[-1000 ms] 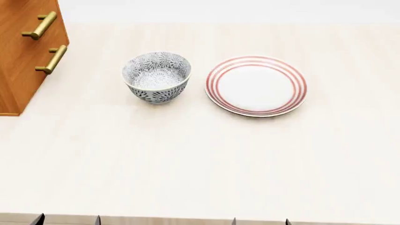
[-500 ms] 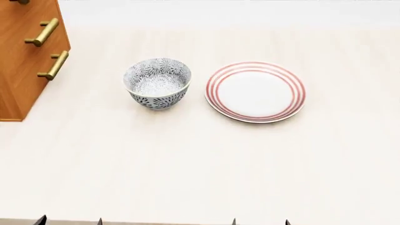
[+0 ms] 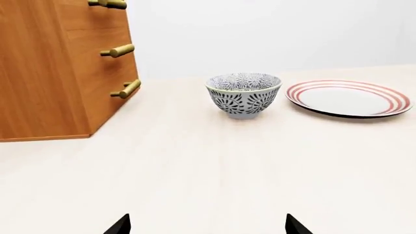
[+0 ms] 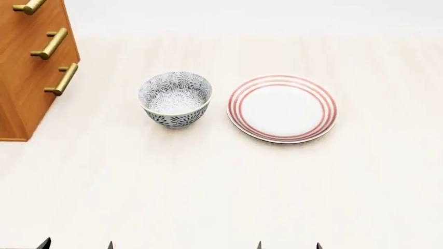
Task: Open the top drawer of the cabinet.
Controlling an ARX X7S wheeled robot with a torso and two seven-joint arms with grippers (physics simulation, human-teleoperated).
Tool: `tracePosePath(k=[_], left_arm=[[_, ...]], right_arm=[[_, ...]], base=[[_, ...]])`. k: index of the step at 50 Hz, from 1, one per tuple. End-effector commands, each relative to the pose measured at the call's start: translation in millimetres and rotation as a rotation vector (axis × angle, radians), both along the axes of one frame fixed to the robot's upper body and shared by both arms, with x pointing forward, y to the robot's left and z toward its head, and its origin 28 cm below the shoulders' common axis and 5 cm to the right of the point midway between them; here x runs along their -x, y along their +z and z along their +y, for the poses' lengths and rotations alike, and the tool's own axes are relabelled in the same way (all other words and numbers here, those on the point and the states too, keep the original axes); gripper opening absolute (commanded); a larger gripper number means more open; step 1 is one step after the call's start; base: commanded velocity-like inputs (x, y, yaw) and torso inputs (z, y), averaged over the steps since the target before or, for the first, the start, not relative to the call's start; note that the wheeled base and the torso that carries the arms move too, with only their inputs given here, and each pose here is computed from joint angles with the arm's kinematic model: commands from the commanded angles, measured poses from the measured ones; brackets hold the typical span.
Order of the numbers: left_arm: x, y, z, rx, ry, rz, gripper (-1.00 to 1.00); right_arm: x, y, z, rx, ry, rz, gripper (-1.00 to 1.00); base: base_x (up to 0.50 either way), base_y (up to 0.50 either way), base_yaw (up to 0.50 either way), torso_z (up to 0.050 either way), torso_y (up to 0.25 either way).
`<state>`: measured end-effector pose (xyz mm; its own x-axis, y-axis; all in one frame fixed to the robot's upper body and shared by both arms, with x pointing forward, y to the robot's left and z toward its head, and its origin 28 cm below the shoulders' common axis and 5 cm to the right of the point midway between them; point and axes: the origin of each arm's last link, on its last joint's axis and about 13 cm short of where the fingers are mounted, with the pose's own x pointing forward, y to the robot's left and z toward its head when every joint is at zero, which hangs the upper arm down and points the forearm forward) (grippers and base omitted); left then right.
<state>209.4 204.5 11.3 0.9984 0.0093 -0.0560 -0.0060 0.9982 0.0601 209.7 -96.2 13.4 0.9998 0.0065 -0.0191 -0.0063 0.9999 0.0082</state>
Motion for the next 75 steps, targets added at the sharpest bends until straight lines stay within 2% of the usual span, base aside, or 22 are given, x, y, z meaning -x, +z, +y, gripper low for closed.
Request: tracePosePath(k=[1,6,9,75], left_arm=[[-0.5,1.2,0.2,0.018,-0.001,-0.014,1.0],[0.3,4.4,0.3,0.049,-0.005,-0.048,1.0],[-0.3,2.5,0.3,0.041,-0.005,-0.038,1.0],[-0.2,1.4,-0.4,0.031,-0.007,-0.019,1.0]], right_arm=[[-0.2,0.3,0.2,-0.001,0.001,-0.008,1.0],[-0.4,0.1,0.5,-0.001,0.003,-0.011,1.0],[0.6,4.3,0.8,-0.05,0.024,-0.044,1.0],[-0.2,3.4,0.8,-0.041,0.028,-0.038,1.0]], base=[[0.0,0.0,0.0,0.05,0.0],[0.0,0.0,0.0,0.05,0.0],[0.13,0.0,0.0,0.016,0.0],[0.48,0.0,0.0,0.0,0.0]])
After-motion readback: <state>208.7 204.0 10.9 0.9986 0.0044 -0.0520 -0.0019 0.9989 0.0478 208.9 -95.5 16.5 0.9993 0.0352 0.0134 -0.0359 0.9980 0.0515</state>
